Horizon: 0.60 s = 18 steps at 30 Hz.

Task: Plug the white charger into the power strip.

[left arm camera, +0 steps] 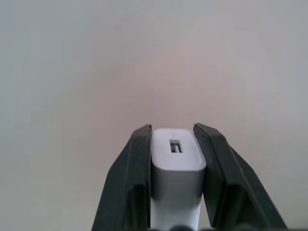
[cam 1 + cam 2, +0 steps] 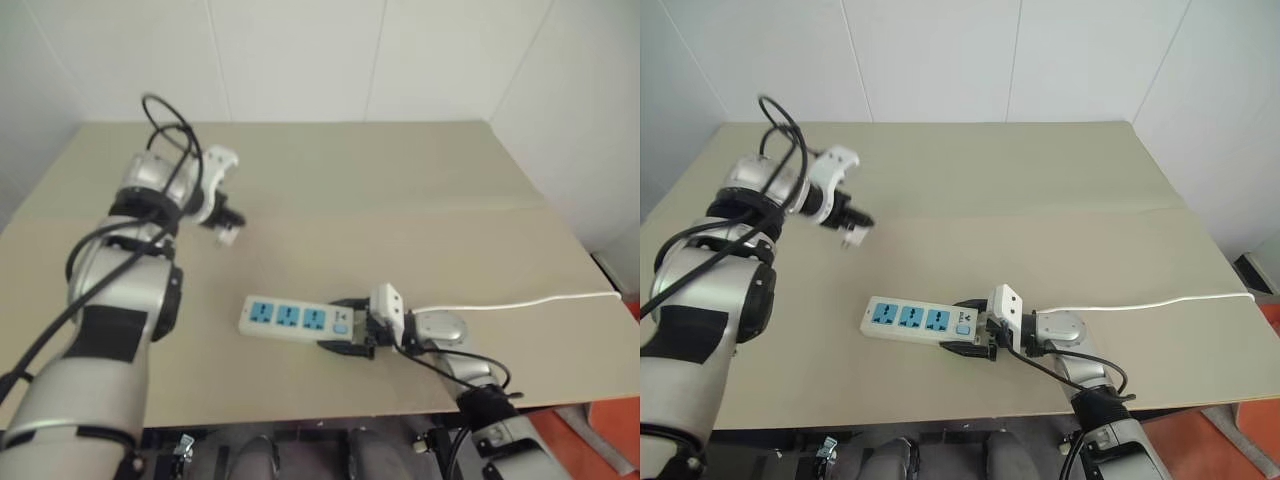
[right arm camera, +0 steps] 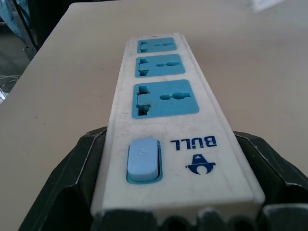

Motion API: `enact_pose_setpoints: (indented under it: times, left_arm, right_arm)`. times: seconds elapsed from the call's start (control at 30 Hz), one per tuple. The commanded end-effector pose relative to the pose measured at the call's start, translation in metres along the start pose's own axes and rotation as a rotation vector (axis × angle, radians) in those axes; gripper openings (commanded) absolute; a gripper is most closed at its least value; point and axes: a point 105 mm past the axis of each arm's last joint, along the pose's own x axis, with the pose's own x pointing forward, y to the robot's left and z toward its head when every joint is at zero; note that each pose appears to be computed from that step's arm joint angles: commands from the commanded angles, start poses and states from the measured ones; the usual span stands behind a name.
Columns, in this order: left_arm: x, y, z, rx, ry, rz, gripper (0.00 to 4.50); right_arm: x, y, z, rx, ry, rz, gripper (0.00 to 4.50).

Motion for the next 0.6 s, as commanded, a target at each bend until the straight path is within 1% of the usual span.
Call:
enact_pose_setpoints:
  times: [0.03,0.07,0.1,0.13,0.2,0.3,0.43,0.53,0.6]
  left_arm:
    - [-0.026,-0.001,0.068,0.087,-0.493,0.135,1.02]
    - [-0.035,-0.008,0.075,0.086,-0.585,0.124,1.02]
    - [-0.042,-0.017,0.078,0.056,-0.647,0.068,1.02]
    - [-0.050,-0.028,0.079,0.061,-0.709,-0.005,1.02]
    - [-0.064,-0.052,0.076,0.093,-0.787,-0.163,1.02]
    - [-0.075,-0.077,0.067,0.127,-0.834,-0.277,1.02]
    - [-0.087,-0.111,0.048,0.178,-0.872,-0.441,1.02]
    - [-0.096,-0.132,0.035,0.218,-0.910,-0.528,1.02]
    - [-0.100,-0.149,0.019,0.281,-0.905,-0.600,1.02]
  right_arm:
    - [0.006,0.006,-0.005,0.023,0.009,0.050,3.47]
    - [0.006,0.006,-0.005,0.021,0.010,0.054,3.47]
    - [0.006,0.006,-0.005,0.021,0.013,0.063,3.47]
    - [0.006,0.006,-0.005,0.020,0.016,0.073,3.47]
    - [0.006,0.007,-0.006,0.020,0.021,0.087,3.47]
    - [0.006,0.008,-0.009,0.020,0.032,0.110,3.47]
    - [0.006,0.008,-0.014,0.027,0.050,0.136,3.47]
    - [0.005,0.008,-0.017,0.038,0.063,0.151,3.47]
    - [0.003,0.009,-0.021,0.048,0.079,0.162,3.47]
